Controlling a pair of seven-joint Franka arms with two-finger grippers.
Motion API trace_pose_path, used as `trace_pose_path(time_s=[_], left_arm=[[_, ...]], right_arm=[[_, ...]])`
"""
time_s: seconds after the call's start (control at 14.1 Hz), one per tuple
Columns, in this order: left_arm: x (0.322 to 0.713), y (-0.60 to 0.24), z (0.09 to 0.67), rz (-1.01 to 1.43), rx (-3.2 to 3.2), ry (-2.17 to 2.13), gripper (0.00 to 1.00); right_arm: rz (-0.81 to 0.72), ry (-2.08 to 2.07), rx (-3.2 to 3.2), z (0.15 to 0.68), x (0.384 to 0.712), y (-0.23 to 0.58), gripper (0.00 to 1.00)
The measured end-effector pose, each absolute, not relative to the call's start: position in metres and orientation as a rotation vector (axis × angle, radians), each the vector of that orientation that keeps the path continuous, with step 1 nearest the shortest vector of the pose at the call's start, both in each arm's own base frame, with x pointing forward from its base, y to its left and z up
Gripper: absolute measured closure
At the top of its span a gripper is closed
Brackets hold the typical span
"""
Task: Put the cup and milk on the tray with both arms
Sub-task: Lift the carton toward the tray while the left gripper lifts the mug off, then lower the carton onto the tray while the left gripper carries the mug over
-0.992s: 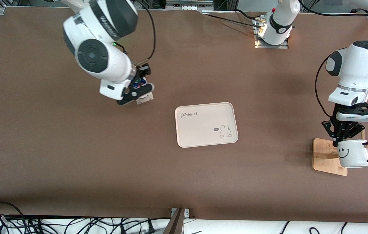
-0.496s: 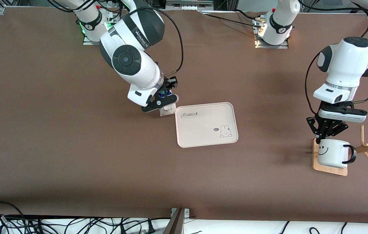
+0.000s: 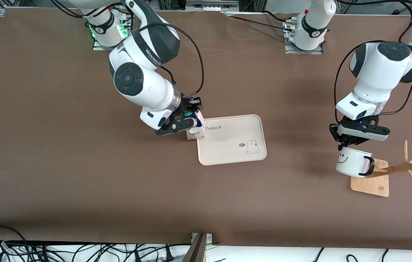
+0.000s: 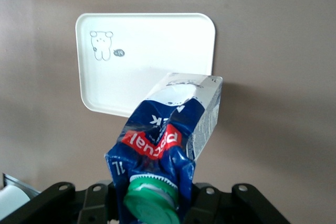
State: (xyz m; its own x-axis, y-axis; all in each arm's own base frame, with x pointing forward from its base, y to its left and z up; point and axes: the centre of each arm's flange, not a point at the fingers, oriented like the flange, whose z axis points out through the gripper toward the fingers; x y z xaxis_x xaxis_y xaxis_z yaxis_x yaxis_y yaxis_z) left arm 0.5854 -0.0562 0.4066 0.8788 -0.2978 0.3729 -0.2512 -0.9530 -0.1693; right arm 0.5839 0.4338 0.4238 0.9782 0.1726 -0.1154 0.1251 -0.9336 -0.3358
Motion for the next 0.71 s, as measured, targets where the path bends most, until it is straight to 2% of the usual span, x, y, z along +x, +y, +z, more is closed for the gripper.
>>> trace_pose_path(time_s=[0.35, 0.71], left_arm=[[0.588, -0.071, 0.433, -0.323, -3.080, 0.295, 0.93], [0.594, -0.091, 0.454, -0.044, -3.174, 0.228, 0.93]], right_arm=[[0.172, -0.144, -2.775, 0.375, 0.564, 0.491, 0.76], [0.164, -0.140, -2.811, 0.349, 0.569, 0.492, 0.76]])
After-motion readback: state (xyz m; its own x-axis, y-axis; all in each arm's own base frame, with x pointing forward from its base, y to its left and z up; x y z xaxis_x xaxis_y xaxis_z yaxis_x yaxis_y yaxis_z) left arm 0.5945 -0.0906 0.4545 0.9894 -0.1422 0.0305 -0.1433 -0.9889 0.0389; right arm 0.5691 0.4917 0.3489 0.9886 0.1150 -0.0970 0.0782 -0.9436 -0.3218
